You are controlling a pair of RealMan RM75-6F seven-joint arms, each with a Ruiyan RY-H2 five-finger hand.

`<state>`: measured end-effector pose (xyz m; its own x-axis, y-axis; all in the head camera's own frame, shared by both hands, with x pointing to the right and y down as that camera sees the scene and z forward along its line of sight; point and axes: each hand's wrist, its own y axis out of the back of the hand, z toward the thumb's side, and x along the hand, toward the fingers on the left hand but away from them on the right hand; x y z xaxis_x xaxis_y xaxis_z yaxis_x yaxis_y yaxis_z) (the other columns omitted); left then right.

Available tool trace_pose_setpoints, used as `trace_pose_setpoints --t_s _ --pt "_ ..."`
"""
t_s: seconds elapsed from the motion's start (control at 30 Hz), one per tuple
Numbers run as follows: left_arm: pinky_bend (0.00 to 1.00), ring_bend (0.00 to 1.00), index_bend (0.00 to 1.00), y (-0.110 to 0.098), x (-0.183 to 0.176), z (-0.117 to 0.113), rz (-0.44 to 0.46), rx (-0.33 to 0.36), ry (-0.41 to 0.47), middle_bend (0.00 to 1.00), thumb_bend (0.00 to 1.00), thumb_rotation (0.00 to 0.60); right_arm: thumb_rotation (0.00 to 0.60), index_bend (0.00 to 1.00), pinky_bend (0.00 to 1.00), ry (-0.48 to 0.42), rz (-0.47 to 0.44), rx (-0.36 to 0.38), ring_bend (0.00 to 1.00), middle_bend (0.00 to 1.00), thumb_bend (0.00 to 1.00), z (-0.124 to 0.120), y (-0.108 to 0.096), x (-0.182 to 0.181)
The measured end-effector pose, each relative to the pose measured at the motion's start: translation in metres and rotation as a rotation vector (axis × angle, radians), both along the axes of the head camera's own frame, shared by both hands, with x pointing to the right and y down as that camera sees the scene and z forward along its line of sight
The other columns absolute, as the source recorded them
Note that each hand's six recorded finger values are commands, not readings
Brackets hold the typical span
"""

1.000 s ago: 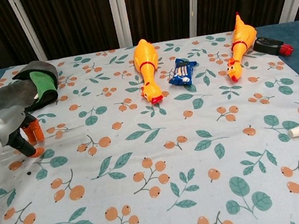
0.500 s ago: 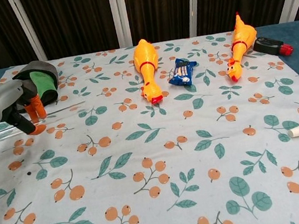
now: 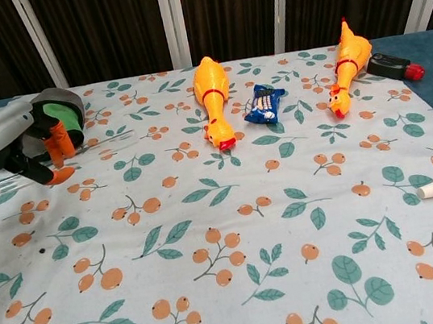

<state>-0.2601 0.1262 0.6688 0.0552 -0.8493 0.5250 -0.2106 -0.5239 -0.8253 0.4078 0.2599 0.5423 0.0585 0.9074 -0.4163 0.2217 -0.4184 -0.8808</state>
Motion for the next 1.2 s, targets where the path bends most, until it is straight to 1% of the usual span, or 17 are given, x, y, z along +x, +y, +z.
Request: trace_pose_setpoints --t_s 0.27,0.43,0.53,0.6,0.67,0.93,1.0,1.1,1.2 --pt "0.0 0.06 0.66 -0.009 -0.002 -0.007 0.065 0.049 0.089 0.53 0.82 0.6 0.6 0.0 0.0 0.013 -0.067 -0.008 0.0 0.0 0.28 0.013 -0.011 -0.019" --pt "0.0 0.06 0.66 -0.013 -0.008 -0.007 0.076 0.055 0.115 0.53 0.82 0.6 0.6 0.0 0.0 0.007 -0.096 -0.02 0.0 0.0 0.28 0.025 -0.022 -0.038" --pt "0.0 0.06 0.66 -0.015 -0.01 -0.007 0.081 0.058 0.123 0.53 0.82 0.6 0.6 0.01 0.0 0.008 -0.106 -0.04 0.0 0.0 0.28 0.033 -0.026 -0.046" --pt "0.0 0.06 0.66 -0.017 -0.011 -0.008 0.085 0.059 0.129 0.53 0.82 0.6 0.6 0.07 0.0 0.011 -0.118 -0.055 0.0 0.02 0.28 0.037 -0.028 -0.052" --pt "0.0 0.06 0.66 -0.02 -0.011 -0.009 0.095 0.062 0.136 0.53 0.82 0.6 0.6 0.18 0.0 0.016 -0.14 -0.072 0.0 0.06 0.28 0.044 -0.03 -0.061" --pt "0.0 0.06 0.66 -0.029 -0.003 -0.021 0.136 0.091 0.186 0.53 0.82 0.6 0.6 0.35 0.0 0.021 -0.267 -0.096 0.01 0.11 0.28 0.071 -0.041 -0.108" --pt "0.0 0.06 0.66 -0.03 -0.001 -0.024 0.147 0.094 0.196 0.53 0.82 0.6 0.6 0.38 0.0 0.028 -0.294 -0.104 0.02 0.12 0.28 0.079 -0.044 -0.117" --pt "0.0 0.06 0.66 -0.029 0.002 -0.029 0.159 0.095 0.215 0.53 0.82 0.6 0.6 0.38 0.0 0.048 -0.324 -0.103 0.02 0.12 0.28 0.089 -0.049 -0.124" --pt "0.0 0.06 0.66 -0.029 0.004 -0.034 0.173 0.099 0.229 0.53 0.82 0.6 0.6 0.39 0.0 0.071 -0.332 -0.106 0.02 0.12 0.28 0.1 -0.052 -0.126"
